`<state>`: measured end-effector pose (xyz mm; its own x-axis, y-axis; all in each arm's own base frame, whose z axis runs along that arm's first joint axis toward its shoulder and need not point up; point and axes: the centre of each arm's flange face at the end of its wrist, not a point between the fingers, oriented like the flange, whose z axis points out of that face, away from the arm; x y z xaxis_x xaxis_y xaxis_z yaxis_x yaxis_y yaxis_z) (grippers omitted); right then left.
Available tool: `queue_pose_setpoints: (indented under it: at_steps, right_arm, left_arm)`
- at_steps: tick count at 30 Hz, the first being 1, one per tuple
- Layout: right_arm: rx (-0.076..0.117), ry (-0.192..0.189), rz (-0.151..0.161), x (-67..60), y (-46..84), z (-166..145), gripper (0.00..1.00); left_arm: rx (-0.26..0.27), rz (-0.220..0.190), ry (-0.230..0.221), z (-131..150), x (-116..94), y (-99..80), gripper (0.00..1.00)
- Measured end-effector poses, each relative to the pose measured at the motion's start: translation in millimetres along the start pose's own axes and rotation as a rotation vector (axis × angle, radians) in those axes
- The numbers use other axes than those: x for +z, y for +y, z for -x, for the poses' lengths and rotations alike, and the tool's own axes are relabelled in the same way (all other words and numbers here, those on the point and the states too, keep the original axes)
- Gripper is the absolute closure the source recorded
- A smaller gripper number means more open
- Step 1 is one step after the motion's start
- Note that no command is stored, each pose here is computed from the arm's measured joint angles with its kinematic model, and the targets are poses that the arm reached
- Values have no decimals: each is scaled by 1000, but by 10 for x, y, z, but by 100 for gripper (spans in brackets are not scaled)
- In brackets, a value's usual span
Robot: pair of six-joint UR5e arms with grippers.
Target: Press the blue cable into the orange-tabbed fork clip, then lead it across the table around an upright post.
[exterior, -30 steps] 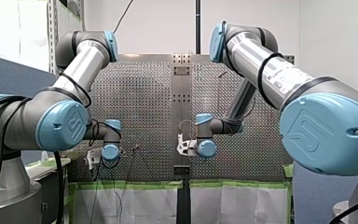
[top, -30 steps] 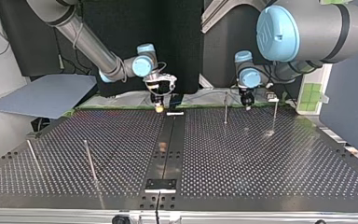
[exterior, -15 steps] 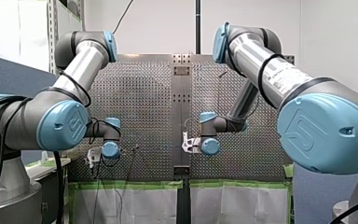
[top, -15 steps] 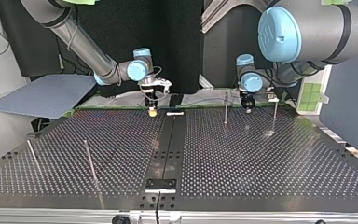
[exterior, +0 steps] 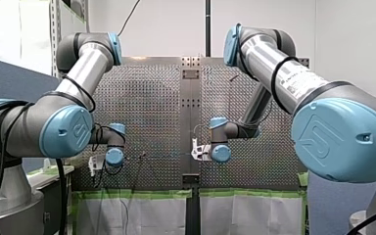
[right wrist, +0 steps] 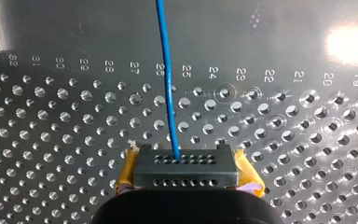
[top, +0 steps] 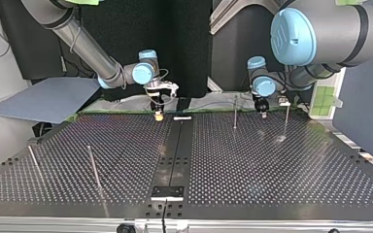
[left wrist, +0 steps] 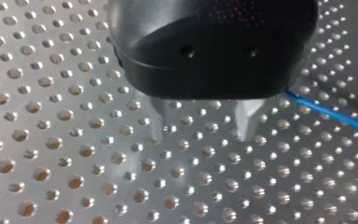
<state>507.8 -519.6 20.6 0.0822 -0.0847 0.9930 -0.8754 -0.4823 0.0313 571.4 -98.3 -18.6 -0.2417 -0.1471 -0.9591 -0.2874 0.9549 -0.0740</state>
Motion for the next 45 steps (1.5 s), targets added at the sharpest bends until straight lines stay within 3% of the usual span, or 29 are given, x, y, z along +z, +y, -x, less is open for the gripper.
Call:
queue_pose_setpoints:
  at_steps: [10,22,36,45]
  right_arm:
    - [0,-7,0,-8,1,9,100]
    - [-2,-24,0,-26,3,25,100]
    - [2,-28,0,-29,3,29,100]
    - [1,-29,-2,-29,1,29,100]
  left_arm:
    - [64,-73,96,-100,-129,-90,0]
    - [44,-140,197,7,-464,-40,0]
    - [3,-283,178,214,-968,-186,0]
    - [18,-273,207,90,-1197,-158,0]
